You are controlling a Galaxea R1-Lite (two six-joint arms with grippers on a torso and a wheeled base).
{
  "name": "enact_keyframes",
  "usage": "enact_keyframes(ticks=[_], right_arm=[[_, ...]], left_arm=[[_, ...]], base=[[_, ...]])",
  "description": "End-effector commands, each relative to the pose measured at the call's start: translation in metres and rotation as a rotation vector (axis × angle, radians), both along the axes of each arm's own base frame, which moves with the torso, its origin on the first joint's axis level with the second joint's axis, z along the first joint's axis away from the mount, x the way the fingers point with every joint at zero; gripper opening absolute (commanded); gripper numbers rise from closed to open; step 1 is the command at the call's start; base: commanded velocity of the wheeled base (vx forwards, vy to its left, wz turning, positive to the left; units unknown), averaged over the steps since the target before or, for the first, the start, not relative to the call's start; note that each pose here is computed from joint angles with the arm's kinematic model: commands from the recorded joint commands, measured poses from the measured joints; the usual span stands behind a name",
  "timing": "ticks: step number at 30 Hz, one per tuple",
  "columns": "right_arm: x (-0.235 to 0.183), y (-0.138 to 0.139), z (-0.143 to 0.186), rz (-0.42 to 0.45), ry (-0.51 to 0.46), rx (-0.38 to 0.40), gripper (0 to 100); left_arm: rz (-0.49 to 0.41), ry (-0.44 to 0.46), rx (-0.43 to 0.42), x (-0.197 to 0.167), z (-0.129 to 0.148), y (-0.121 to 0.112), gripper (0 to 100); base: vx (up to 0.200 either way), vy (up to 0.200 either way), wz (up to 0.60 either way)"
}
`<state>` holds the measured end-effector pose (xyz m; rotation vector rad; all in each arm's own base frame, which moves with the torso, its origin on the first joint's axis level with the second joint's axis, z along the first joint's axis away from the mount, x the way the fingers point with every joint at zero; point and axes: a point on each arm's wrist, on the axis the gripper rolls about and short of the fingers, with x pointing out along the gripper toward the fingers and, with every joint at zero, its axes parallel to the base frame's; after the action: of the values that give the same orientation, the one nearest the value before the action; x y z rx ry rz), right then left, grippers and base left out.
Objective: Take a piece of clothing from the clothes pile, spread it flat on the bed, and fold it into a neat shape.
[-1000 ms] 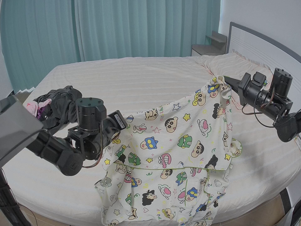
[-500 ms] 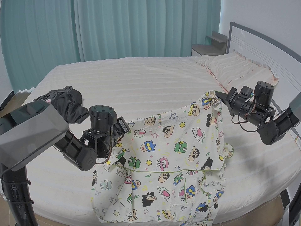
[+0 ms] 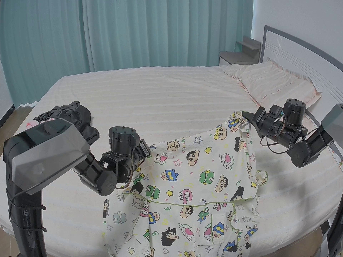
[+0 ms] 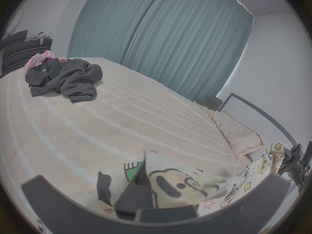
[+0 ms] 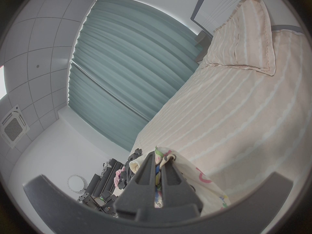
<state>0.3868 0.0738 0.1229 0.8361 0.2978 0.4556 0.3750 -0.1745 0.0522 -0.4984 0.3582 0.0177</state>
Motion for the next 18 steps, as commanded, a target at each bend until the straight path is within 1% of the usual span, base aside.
enact_keyframes(ticks=[1, 4, 6, 9, 10, 12, 14, 16, 18], right_arm=[[0.008, -0.001, -0.026, -0.022, 0.061, -0.013, 0], [0.013, -0.001, -0.035, -0.029, 0.08, -0.017, 0], [0.019, 0.001, -0.053, -0.035, 0.115, -0.025, 0], [0.028, 0.004, -0.068, -0.048, 0.137, -0.03, 0], [0.03, 0.005, -0.071, -0.051, 0.144, -0.031, 100], [0.039, 0.007, -0.082, -0.071, 0.164, -0.008, 100], [0.045, 0.007, -0.084, -0.081, 0.174, 0.021, 100], [0.052, 0.008, -0.085, -0.11, 0.191, 0.065, 100], [0.057, 0.008, -0.087, -0.147, 0.202, 0.082, 100]], left_arm=[[0.006, 0.024, 0.012, 0.008, -0.017, -0.002, 0], [0.013, 0.026, 0.011, 0.014, -0.023, -0.001, 0], [0.029, 0.017, 0.006, 0.023, -0.028, -0.001, 0], [0.047, 0.013, 0.004, 0.032, -0.032, 0.004, 0], [0.05, 0.014, 0.005, 0.033, -0.033, 0.005, 100], [0.062, 0.026, 0.012, 0.039, -0.04, 0.008, 100], [0.069, 0.04, 0.02, 0.043, -0.043, 0.01, 100], [0.086, 0.063, 0.028, 0.049, -0.048, 0.016, 100], [0.105, 0.059, 0.027, 0.055, -0.049, 0.021, 100]], base=[[0.0, 0.0, 0.0], [0.0, 0.0, 0.0], [0.0, 0.0, 0.0], [0.0, 0.0, 0.0], [0.0, 0.0, 0.0], [0.0, 0.0, 0.0], [0.0, 0.0, 0.0], [0.0, 0.0, 0.0], [0.0, 0.0, 0.0]])
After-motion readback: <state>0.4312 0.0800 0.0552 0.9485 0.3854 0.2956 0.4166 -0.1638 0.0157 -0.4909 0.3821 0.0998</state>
